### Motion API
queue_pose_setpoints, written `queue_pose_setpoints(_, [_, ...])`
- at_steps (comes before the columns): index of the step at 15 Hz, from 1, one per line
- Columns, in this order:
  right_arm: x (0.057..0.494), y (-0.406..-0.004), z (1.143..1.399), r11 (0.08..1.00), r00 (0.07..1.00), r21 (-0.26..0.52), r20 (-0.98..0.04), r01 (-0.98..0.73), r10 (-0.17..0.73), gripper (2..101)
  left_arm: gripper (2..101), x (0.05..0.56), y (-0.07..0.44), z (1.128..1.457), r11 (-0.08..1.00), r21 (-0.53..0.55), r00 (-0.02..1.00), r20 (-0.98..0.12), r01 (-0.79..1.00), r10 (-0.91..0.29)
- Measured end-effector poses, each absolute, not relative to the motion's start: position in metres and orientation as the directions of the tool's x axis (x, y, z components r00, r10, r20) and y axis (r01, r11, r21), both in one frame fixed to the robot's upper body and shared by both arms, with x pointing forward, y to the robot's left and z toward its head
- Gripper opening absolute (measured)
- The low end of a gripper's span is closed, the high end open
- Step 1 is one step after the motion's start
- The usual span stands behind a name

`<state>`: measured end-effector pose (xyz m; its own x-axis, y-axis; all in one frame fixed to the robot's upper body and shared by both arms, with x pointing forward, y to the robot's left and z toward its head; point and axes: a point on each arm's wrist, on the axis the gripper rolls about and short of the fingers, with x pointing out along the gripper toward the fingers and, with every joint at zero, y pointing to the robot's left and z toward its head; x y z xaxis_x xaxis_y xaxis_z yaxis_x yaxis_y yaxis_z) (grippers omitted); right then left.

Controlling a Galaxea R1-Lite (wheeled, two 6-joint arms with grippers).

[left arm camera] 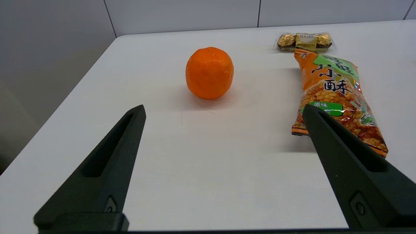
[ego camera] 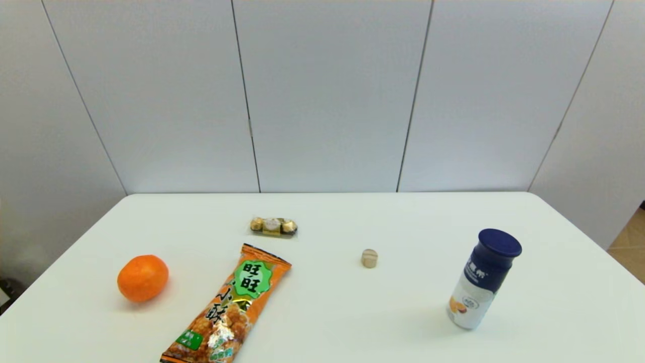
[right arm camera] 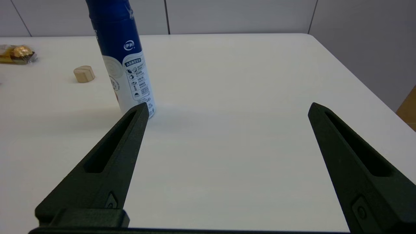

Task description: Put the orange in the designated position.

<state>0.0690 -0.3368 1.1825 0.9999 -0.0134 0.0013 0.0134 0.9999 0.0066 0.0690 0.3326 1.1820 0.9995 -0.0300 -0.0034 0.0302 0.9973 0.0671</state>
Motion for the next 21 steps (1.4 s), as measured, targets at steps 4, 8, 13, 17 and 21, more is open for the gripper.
queue_pose_setpoints(4, [0.069, -0.3368, 1.1825, 1.0, 1.0, 0.006, 0.001, 0.013, -0.013, 97.3, 97.9, 0.069, 0.3326, 1.182, 0.997, 0.067, 1.0, -0.003, 0.03, -0.03])
queue_pose_setpoints(8, [0.069, -0.3368, 1.1825, 1.0, 1.0, 0.006, 0.001, 0.014, -0.014, 97.3, 97.9, 0.069, 0.3326, 1.182, 0.997, 0.067, 1.0, -0.003, 0.031, -0.03])
queue_pose_setpoints(13, [0.069, -0.3368, 1.1825, 1.0, 1.0, 0.006, 0.001, 0.013, -0.013, 97.3, 97.9, 0.069, 0.3326, 1.182, 0.997, 0.067, 1.0, -0.003, 0.03, -0.03])
queue_pose_setpoints(17, [0.069, -0.3368, 1.1824, 1.0, 1.0, 0.006, 0.001, 0.013, -0.013, 97.3, 97.9, 0.069, 0.3326, 1.1819, 0.998, 0.059, 1.0, -0.004, 0.03, -0.03])
queue_pose_setpoints(21, [0.069, -0.3368, 1.1825, 1.0, 1.0, 0.006, 0.001, 0.013, -0.013, 97.3, 97.9, 0.0691, 0.3325, 1.1815, 0.998, 0.044, 0.999, -0.033, 0.034, -0.033])
